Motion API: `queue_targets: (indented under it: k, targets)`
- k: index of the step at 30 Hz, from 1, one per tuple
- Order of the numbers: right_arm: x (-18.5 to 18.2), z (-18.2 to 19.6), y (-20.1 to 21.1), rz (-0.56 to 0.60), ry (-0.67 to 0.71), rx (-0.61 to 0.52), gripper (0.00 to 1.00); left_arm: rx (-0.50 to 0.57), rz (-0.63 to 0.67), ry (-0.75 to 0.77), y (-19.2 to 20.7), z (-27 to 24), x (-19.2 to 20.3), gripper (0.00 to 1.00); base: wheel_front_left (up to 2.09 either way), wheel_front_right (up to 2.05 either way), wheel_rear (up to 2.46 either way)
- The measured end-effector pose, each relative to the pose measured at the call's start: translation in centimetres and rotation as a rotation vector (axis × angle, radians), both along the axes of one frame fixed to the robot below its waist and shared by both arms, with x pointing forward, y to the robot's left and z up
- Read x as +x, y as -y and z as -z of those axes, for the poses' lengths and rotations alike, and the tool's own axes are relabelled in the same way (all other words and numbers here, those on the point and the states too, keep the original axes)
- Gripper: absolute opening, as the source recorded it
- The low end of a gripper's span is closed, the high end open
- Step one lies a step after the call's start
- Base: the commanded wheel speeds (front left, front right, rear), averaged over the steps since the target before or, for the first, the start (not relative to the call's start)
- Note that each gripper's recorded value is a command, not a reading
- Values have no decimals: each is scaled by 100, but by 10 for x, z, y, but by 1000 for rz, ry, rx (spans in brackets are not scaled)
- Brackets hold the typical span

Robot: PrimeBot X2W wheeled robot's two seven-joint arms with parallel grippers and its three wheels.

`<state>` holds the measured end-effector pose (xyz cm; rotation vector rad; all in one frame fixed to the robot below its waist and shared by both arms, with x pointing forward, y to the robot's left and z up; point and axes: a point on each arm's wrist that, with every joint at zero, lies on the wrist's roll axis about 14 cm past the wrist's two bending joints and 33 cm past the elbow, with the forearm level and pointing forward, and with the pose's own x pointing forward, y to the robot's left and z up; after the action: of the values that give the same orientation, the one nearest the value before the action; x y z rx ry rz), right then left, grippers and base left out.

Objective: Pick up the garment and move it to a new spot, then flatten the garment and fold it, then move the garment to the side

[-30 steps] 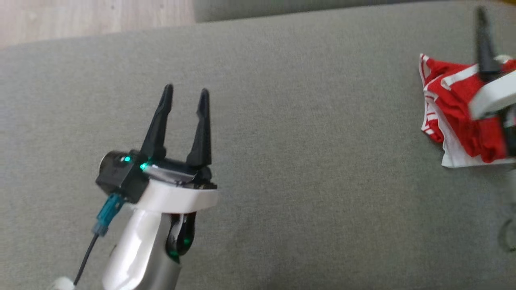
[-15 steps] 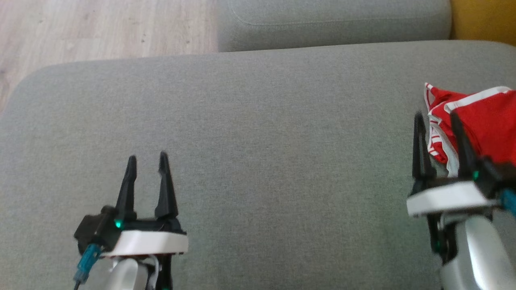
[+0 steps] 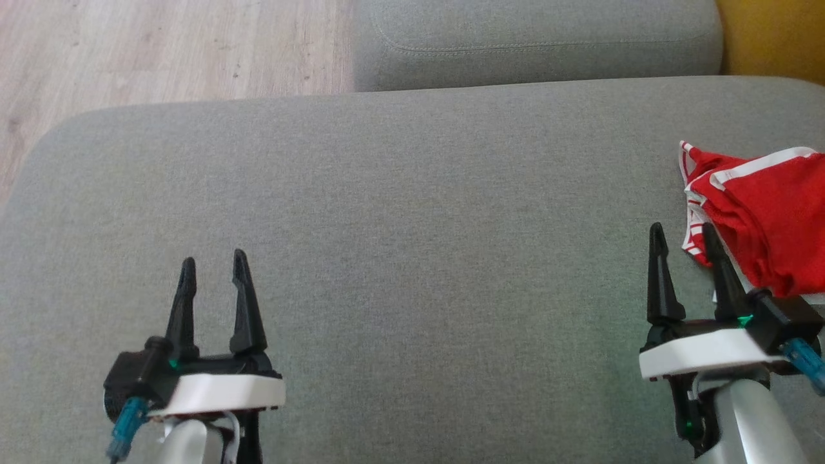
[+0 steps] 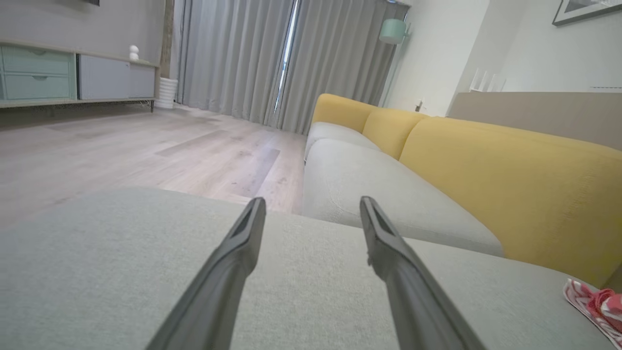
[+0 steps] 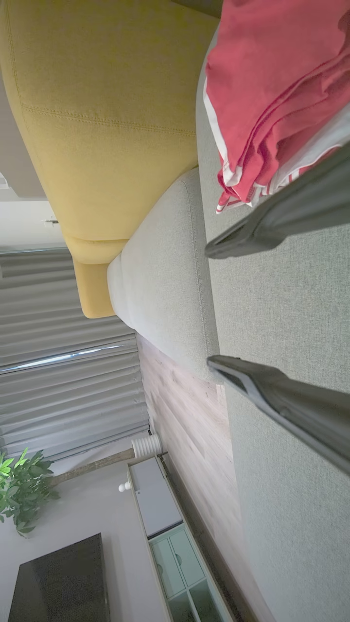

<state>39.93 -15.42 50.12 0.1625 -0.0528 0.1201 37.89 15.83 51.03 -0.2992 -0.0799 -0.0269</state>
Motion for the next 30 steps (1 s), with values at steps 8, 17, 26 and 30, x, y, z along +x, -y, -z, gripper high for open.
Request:
queue_targets:
  k: [8,17,26,30]
  targets:
    - [-3,-1,2,5,4,5,100,25,-25,47,-4,-16,2,100,0,0,0]
    - [-3,-2,4,12,7,16,100,-27,-32,32,-7,-11,-1,100,0,0,0]
    - [-12,25,6,20,-80,18,0,-51,-38,-59,-8,18,-7,0,0,0,0]
    - [-26,48,8,31,-157,41,0,-73,-46,-135,-9,40,-19,0,0,0,0]
